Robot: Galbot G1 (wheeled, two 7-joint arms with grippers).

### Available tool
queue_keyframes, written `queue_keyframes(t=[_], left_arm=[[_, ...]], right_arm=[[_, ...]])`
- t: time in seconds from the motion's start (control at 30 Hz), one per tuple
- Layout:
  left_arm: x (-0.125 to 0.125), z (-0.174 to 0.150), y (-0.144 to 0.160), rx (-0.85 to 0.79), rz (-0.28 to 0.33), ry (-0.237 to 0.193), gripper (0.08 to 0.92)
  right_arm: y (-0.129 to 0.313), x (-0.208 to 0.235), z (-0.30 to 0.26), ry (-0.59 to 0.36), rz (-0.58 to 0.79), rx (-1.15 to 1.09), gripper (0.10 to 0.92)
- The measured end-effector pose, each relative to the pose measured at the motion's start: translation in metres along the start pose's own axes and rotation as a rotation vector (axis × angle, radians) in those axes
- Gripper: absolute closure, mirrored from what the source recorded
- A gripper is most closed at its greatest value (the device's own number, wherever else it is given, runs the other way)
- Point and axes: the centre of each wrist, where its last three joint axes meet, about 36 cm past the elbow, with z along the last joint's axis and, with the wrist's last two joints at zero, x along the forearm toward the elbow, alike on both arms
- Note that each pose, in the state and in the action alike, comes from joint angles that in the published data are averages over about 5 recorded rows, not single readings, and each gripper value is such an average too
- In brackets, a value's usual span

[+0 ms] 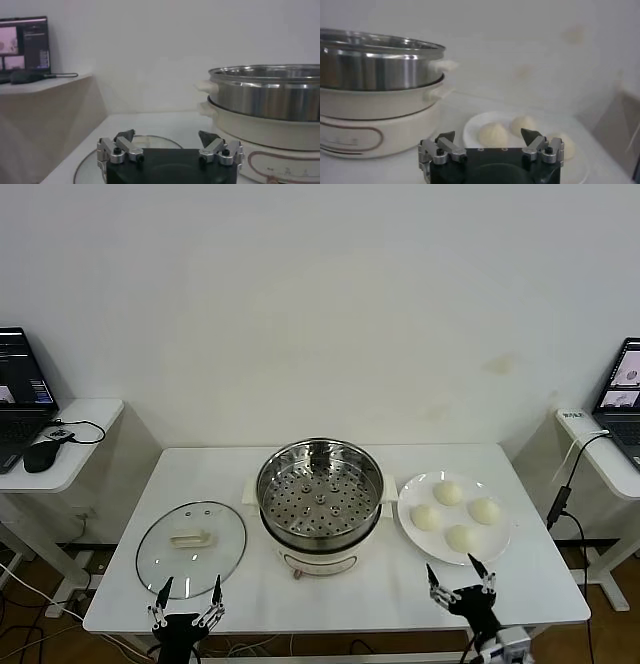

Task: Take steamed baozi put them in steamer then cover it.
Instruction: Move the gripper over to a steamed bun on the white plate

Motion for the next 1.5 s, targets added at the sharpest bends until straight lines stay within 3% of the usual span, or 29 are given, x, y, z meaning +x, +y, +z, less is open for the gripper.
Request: queue_keyframes(t=[0.3,0.67,1.07,1.5], left_arm=[[-0.004,-0.002,0.008,-0.063,-0.008,0.027,0.177],[0.002,-0.002,0.012,-0.128,0.0,0.056,0.177],[0.004,-0.003,0.022,-0.166,-0.024,0.063,0.177],[0.001,-0.005,0.029,-0.185,-0.037,0.055,0.177]], right_arm=[[-0.065,-0.061,-0.013,0.006,-0.066,0.352,0.2],[-0.139,-0.167,-0.073,0.052,-0.306,0.723,0.2],[-0.174,-0.252,-0.138,0.219,-0.636,0.964,0.2],[-0.181,-0.304,-0.138,0.41,-0.821,1.044,0.199]])
